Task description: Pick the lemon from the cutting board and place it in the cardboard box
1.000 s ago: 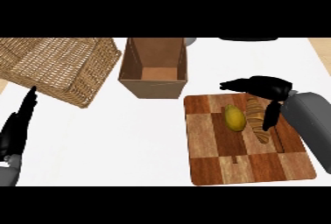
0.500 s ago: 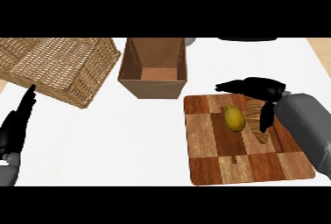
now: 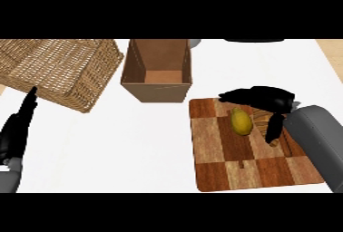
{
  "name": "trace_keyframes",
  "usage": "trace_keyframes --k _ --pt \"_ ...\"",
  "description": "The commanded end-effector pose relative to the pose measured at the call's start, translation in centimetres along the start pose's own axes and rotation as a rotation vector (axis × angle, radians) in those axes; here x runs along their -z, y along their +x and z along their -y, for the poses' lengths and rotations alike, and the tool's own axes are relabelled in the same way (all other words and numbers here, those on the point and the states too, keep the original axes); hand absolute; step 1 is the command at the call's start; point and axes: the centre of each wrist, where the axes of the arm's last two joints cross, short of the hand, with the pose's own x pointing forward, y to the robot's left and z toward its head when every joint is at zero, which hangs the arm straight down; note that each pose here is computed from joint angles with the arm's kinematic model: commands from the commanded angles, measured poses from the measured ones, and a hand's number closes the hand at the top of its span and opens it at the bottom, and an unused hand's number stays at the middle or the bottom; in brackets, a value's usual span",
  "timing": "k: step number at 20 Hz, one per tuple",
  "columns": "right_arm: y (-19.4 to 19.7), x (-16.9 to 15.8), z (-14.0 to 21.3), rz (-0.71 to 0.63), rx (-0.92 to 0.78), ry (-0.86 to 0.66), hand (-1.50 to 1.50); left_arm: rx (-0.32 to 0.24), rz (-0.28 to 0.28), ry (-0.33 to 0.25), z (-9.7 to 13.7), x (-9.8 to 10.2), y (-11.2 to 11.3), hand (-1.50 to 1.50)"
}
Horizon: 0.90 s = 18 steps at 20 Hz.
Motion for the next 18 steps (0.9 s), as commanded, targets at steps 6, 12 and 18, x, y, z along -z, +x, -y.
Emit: trace_keyframes --k 6,12,18 --pt "1.5 1.4 -1.4 -0.098 -0.037 0.109 -1.5 0.012 -0.002 0.003 -0.2 -0.9 -2.0 0.0" --pt "0.4 1.9 -2.7 -0.122 -0.006 0.072 1.5 0.006 0.006 -0.025 -0.3 0.1 -0.1 0.0" --pt "0.8 4.7 -3.7 -0.097 -0.136 -0.155 1.5 -0.006 0.005 -0.006 0.6 1.0 -1.5 0.0"
